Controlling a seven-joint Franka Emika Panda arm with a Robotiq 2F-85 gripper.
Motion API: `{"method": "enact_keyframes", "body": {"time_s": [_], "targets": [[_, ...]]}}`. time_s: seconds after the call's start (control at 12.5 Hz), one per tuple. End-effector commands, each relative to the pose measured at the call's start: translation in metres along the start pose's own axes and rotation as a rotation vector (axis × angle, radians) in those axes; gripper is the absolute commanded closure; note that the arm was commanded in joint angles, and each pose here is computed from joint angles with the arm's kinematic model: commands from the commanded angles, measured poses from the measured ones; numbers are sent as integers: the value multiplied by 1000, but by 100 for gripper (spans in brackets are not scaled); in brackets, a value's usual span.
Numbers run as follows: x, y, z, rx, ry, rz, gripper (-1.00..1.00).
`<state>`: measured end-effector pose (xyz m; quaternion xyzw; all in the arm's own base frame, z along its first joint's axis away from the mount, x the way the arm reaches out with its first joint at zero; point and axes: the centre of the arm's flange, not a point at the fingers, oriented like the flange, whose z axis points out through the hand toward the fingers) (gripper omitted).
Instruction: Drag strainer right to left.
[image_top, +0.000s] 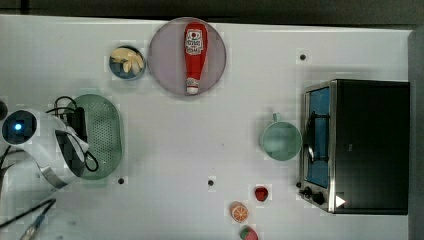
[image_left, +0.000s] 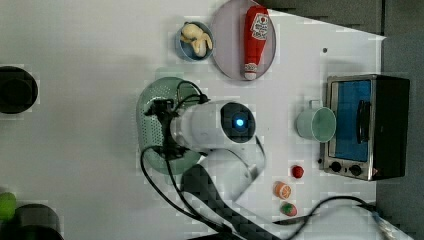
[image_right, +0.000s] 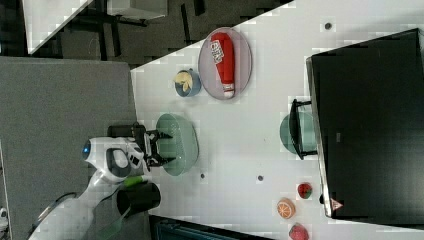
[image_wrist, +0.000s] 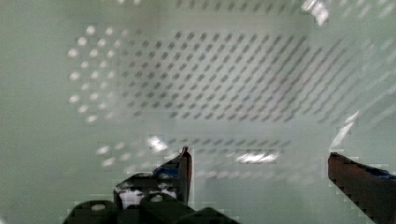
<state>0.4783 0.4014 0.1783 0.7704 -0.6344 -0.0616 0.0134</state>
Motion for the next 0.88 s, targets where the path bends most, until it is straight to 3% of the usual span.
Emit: {"method": "enact_keyframes", "body": {"time_s": [0.08, 0.56, 0.88], "targets": [[45, -21, -119, 76, -9, -237, -100], [244, -8, -326, 202, 18, -330, -100], [383, 57, -397, 126, 120, -403, -100]]}}
